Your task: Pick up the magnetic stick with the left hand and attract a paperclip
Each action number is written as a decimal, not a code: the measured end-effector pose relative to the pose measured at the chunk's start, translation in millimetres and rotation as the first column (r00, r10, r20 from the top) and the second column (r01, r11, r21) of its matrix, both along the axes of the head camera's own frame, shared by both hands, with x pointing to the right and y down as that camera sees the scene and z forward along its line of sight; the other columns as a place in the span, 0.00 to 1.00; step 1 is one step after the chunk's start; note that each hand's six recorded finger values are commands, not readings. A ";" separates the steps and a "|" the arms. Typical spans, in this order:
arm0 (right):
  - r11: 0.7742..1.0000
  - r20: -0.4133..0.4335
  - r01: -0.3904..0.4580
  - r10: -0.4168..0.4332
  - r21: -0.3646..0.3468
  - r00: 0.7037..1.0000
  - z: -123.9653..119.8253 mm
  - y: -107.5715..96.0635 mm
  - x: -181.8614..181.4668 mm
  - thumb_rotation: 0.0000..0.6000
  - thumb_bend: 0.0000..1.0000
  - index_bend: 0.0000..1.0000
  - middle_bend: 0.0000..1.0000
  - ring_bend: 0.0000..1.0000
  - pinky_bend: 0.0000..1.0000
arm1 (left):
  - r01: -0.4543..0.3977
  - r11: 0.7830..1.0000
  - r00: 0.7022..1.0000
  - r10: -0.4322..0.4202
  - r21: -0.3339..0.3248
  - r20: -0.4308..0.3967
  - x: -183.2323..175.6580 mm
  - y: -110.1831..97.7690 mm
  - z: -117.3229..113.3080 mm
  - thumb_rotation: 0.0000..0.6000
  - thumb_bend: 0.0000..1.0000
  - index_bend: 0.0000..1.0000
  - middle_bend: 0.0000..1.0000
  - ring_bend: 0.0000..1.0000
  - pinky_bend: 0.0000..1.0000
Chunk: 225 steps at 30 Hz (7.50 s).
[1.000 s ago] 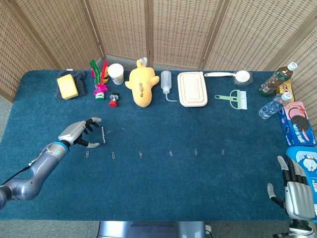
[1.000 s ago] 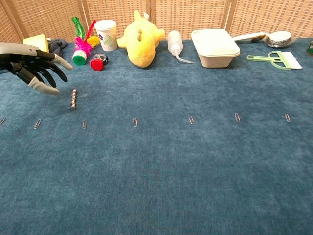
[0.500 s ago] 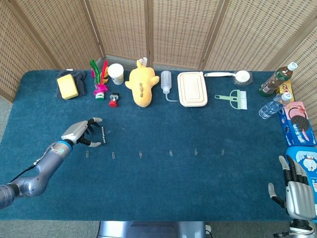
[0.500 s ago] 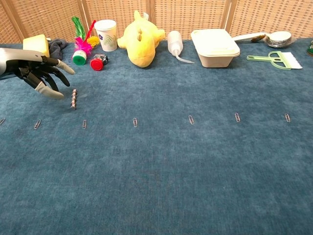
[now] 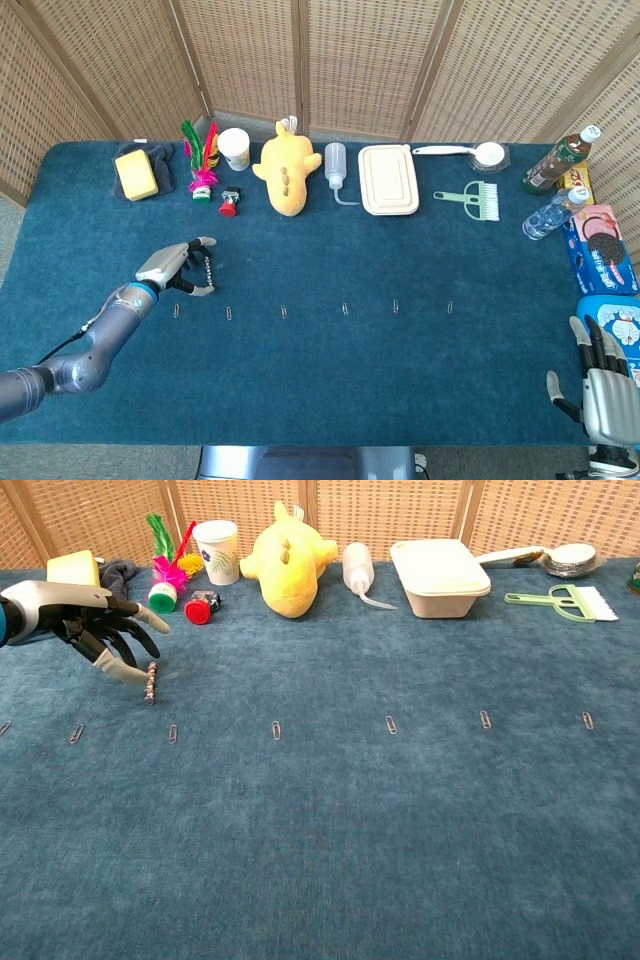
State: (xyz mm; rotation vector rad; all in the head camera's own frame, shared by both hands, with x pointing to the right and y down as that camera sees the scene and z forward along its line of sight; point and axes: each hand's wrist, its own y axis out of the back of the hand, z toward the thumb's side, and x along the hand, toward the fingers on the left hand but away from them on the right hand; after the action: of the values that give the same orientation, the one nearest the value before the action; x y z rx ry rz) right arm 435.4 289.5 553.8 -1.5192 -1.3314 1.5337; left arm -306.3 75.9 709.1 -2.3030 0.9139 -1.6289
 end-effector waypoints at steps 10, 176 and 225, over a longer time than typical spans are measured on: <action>1.000 -0.002 -0.007 0.007 0.006 1.000 -2.6 2.6 3.3 1.00 0.44 0.01 0.01 0.00 0.11 | -0.012 1.000 1.000 0.012 0.000 -0.005 13.0 0.6 2.1 0.94 0.34 0.13 0.25 0.32 0.31; 0.997 0.003 -0.069 0.069 -0.031 0.998 6.9 24.2 8.2 1.00 0.44 0.01 0.01 0.00 0.11 | -0.402 0.848 0.897 0.288 0.346 0.337 53.3 -18.6 -0.2 1.00 0.34 0.35 0.30 0.30 0.11; 0.997 0.009 -0.059 0.060 -0.039 0.998 10.8 21.2 3.4 1.00 0.44 0.01 0.01 0.00 0.11 | -0.544 0.793 0.788 0.371 0.273 0.490 4.2 -30.9 14.9 1.00 0.62 0.50 0.83 0.81 0.70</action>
State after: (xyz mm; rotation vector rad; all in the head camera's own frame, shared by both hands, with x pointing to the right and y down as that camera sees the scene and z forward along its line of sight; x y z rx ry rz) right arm 438.8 310.7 564.6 -1.5252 -1.3715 1.5988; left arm -302.1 45.0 723.9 -1.6320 0.4597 -1.4496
